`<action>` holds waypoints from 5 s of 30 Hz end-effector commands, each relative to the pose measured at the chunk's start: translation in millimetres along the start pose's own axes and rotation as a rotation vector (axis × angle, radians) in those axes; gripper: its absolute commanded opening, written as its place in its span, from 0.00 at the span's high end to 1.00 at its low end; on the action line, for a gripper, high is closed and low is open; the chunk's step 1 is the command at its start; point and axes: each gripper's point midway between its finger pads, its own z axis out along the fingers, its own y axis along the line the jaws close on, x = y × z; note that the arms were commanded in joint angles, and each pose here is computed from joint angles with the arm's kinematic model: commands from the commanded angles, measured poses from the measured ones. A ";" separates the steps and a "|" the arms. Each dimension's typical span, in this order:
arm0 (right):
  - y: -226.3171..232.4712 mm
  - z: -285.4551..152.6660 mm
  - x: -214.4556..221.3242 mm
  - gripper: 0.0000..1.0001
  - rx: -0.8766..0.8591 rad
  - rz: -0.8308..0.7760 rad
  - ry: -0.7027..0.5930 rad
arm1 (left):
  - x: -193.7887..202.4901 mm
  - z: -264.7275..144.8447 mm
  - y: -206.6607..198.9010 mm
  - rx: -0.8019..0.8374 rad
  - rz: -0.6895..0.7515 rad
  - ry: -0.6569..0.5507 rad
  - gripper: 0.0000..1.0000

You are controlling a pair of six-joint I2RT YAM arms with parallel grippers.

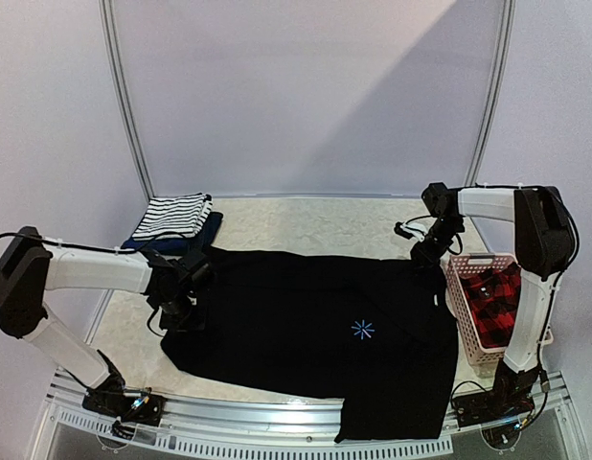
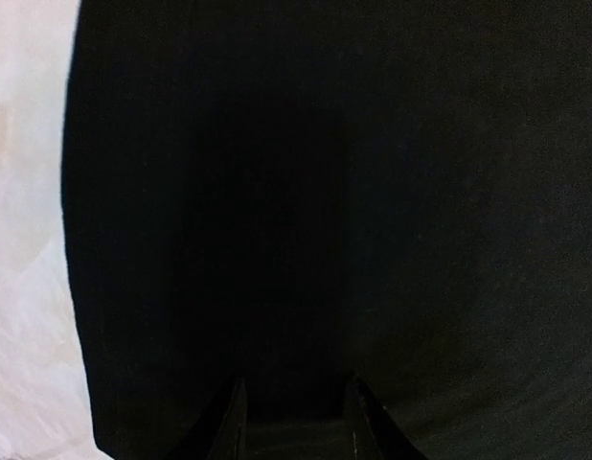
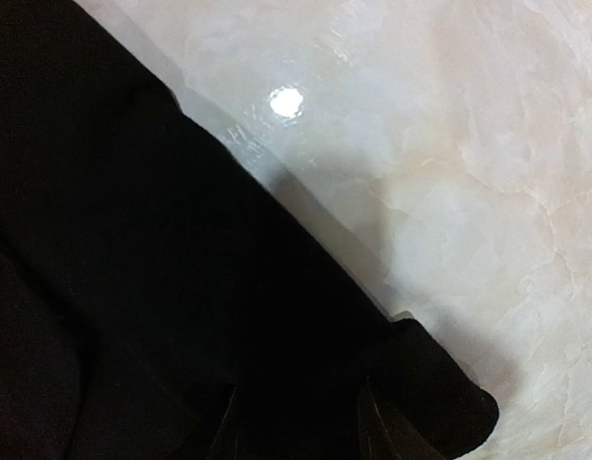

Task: Fold and stack the mixed laundry pile
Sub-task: Adjust the 1/3-folded T-shirt at the center of the board.

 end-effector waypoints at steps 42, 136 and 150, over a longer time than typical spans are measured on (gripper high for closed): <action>-5.6 -38.0 -11.0 0.52 0.052 -0.065 -0.006 | -175.7 -71.2 40.3 0.036 -0.153 -0.303 0.48; 49.8 -66.5 -49.0 0.47 -0.263 -0.025 -0.117 | -137.0 -8.3 32.6 -0.027 -0.096 -0.134 0.73; 90.6 -26.3 -27.2 0.47 -0.270 -0.144 -0.011 | -120.4 7.6 57.2 -0.048 -0.166 -0.078 0.69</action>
